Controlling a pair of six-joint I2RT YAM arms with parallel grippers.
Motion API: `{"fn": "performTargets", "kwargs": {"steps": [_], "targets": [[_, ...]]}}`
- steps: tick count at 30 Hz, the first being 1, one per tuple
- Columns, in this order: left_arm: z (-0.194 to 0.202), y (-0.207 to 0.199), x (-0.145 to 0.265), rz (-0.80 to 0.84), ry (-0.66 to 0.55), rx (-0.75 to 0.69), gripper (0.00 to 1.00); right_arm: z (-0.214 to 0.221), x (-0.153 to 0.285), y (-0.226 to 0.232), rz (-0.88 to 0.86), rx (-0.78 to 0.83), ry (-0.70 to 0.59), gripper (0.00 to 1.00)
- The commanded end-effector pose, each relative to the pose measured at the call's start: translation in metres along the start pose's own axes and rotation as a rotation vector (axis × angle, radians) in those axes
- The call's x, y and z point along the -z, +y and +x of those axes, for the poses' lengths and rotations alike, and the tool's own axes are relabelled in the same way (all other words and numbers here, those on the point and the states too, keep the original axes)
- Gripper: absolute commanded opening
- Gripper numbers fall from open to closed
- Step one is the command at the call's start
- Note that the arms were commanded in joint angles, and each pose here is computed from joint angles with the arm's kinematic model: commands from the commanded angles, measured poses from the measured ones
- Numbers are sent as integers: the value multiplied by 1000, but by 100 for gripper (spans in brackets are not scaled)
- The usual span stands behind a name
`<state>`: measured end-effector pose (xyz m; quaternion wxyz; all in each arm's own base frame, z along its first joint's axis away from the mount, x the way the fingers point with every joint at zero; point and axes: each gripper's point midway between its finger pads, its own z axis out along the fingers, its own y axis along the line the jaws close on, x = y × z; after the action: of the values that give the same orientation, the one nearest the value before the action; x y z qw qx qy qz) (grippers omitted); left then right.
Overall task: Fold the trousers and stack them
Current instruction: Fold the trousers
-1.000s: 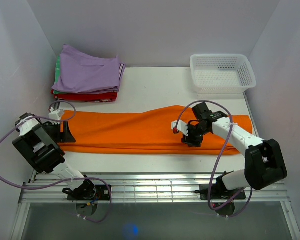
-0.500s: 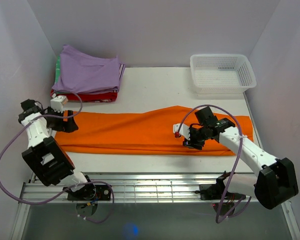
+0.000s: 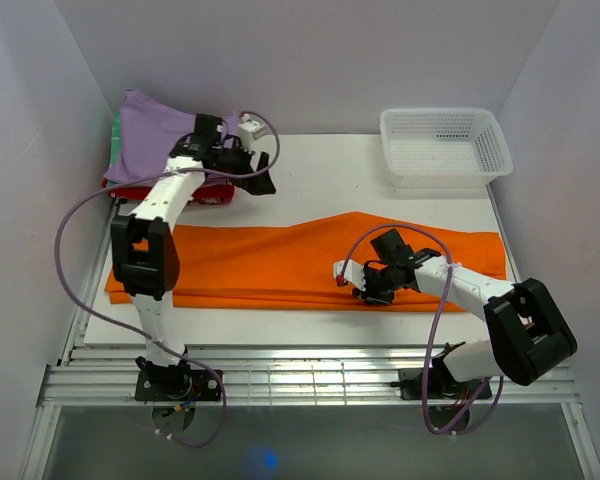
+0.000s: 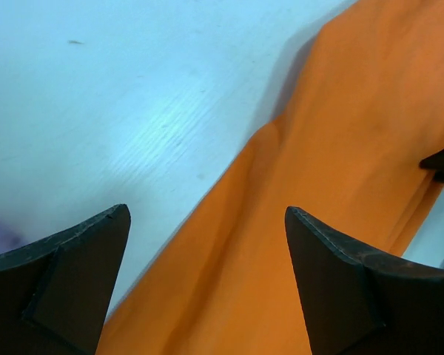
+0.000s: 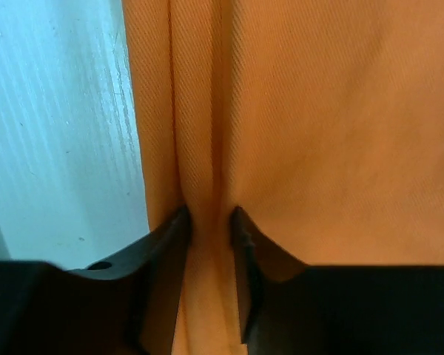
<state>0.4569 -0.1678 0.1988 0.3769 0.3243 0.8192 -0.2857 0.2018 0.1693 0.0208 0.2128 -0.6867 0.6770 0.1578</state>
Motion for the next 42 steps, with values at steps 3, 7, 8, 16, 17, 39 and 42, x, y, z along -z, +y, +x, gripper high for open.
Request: {"fn": "performTargets", "kwargs": {"steps": [3, 7, 8, 16, 17, 39, 42], "targets": [[-7, -38, -76, 158, 33, 152, 82, 4, -7, -3, 47, 35, -6, 10], [7, -73, -126, 284, 73, 211, 60, 20, -10, 20, 23, 49, 24, 8], [16, -80, -133, 300, 92, 246, 56, 22, -9, 20, 35, 57, 32, 8], [58, -136, -164, 387, 149, 111, 4, 43, -17, 36, 49, 60, 121, 22], [51, -140, -156, 370, 130, 79, 0, 29, -9, 26, 79, 51, 89, 38], [203, -186, -128, 206, 307, -248, 0, -53, 43, -149, 251, -491, -307, 67], [215, -191, -128, 215, 343, -247, 0, -54, 30, -162, 235, -512, -312, 70]]}}
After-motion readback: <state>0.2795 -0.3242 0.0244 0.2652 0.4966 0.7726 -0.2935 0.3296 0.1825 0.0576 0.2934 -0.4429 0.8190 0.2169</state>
